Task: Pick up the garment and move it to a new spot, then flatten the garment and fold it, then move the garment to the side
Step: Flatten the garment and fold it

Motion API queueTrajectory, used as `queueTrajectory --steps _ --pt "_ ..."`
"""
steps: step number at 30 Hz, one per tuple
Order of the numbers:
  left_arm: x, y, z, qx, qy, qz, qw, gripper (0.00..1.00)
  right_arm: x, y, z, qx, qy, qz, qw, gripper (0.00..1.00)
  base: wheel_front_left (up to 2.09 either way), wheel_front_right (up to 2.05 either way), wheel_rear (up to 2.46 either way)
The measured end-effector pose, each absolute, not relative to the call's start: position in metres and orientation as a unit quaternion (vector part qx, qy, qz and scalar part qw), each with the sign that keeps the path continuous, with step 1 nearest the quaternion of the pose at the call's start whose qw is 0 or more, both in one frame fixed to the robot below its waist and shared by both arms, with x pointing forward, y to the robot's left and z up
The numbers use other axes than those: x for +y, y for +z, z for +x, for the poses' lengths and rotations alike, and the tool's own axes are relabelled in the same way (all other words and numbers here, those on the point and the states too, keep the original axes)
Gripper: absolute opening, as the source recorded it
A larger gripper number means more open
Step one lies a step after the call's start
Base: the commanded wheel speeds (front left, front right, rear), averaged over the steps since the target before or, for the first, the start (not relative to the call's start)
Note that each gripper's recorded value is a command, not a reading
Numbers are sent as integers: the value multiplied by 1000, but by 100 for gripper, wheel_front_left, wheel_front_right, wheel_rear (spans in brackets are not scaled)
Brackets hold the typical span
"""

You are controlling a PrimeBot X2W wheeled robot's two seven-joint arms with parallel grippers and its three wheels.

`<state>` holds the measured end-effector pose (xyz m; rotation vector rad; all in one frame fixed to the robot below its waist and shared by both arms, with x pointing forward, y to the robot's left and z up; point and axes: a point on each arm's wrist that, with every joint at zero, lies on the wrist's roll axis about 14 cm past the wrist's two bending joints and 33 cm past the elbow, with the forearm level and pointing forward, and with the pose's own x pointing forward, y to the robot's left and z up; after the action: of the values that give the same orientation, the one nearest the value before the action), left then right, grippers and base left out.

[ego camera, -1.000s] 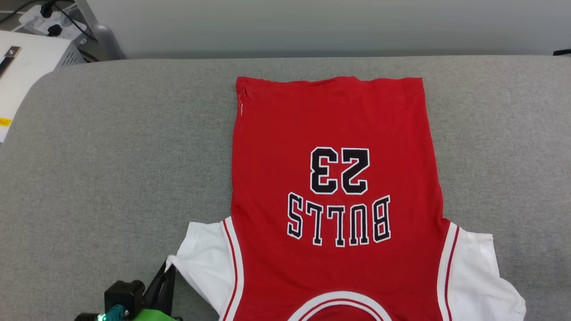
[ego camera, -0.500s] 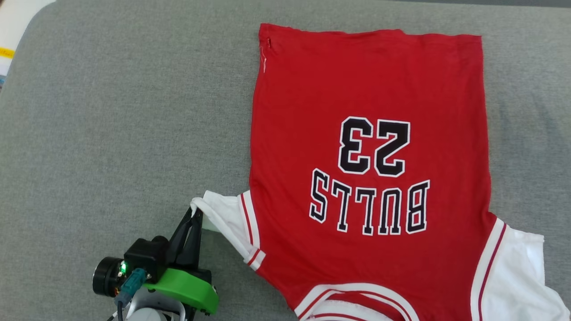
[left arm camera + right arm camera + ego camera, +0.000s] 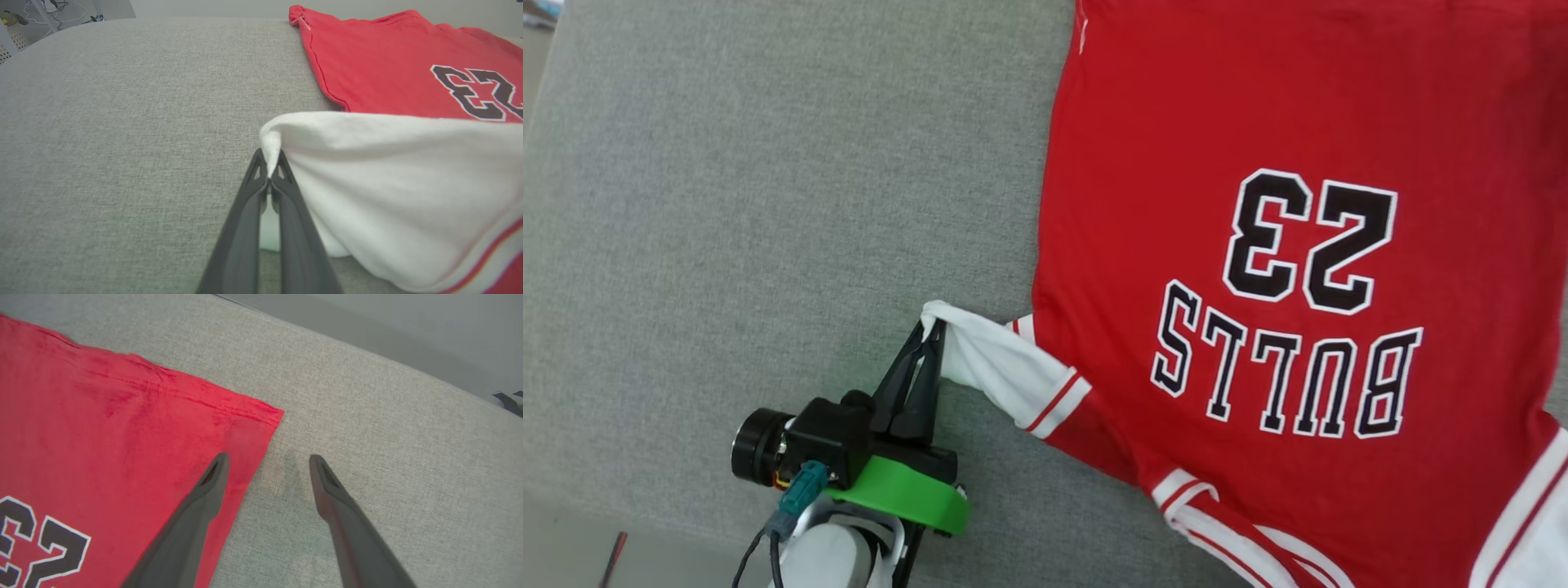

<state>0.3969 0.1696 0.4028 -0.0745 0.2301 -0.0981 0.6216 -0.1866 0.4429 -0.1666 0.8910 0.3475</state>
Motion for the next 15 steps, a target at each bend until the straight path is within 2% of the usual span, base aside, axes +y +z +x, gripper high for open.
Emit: queueTrajectory --steps 8,15 --pt "173 392 399 126 -38 -31 991 0 -173 370 629 491 165 -67 853 100 0 0 0" --pt "178 389 398 131 -29 -26 991 0 -170 346 631 504 170 -68 844 100 0 0 0"
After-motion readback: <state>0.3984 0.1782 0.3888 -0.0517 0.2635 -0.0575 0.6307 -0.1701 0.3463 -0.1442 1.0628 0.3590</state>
